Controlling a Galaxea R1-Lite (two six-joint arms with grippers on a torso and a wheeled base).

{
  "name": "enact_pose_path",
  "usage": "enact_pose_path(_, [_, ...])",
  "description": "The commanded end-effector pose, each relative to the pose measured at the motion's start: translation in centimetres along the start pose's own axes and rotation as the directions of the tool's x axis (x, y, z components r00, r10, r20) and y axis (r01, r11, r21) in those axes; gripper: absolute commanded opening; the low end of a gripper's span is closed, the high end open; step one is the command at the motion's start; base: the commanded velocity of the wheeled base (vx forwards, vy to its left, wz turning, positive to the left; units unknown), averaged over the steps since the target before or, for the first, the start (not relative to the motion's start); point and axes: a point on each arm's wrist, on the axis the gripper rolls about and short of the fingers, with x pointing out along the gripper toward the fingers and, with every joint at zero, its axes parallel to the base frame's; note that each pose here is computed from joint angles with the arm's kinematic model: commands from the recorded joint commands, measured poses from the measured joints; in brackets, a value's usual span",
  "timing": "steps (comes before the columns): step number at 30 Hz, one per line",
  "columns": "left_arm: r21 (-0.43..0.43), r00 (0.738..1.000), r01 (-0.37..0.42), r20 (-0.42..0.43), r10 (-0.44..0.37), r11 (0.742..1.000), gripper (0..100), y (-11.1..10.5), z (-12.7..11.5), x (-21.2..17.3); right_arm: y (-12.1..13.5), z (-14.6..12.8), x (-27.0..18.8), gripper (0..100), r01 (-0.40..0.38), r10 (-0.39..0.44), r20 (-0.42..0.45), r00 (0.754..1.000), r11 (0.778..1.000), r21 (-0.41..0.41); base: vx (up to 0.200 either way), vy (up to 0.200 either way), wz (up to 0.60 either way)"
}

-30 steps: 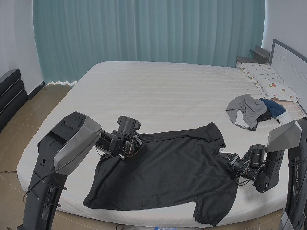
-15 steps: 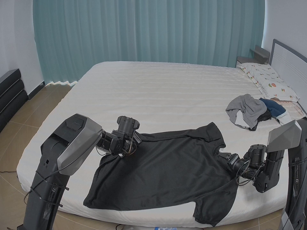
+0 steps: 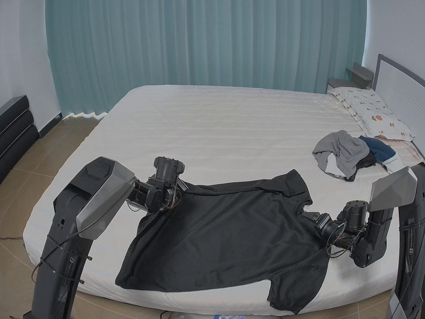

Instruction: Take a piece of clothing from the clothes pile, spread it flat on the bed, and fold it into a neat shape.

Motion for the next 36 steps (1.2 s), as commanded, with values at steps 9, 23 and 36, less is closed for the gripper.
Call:
enact_pose_path(9, [-0.086, 0.995, 0.003, 0.104, 0.006, 0.996, 0, 1.9, 4.8, 1.4, 0.0, 0.0, 0.0, 100, 0.001, -0.001, -0.002, 1.000, 1.000, -0.002, 0.000, 0.000, 0.00])
enact_pose_path(23, [-0.109, 0.989, -0.006, 0.146, 0.022, 0.994, 0, 3.6, 6.3, 3.5, 0.0, -0.1, 0.0, 100, 0.001, -0.001, -0.003, 1.000, 1.000, -0.002, 0.000, 0.000, 0.00])
enact_pose_path(36, [-0.158, 0.974, 0.001, 0.224, 0.035, 0.987, 0, 3.9, 7.8, 4.5, -0.1, -0.1, 0.1, 100, 0.007, -0.007, 0.000, 1.000, 1.000, -0.002, 0.000, 0.000, 0.00])
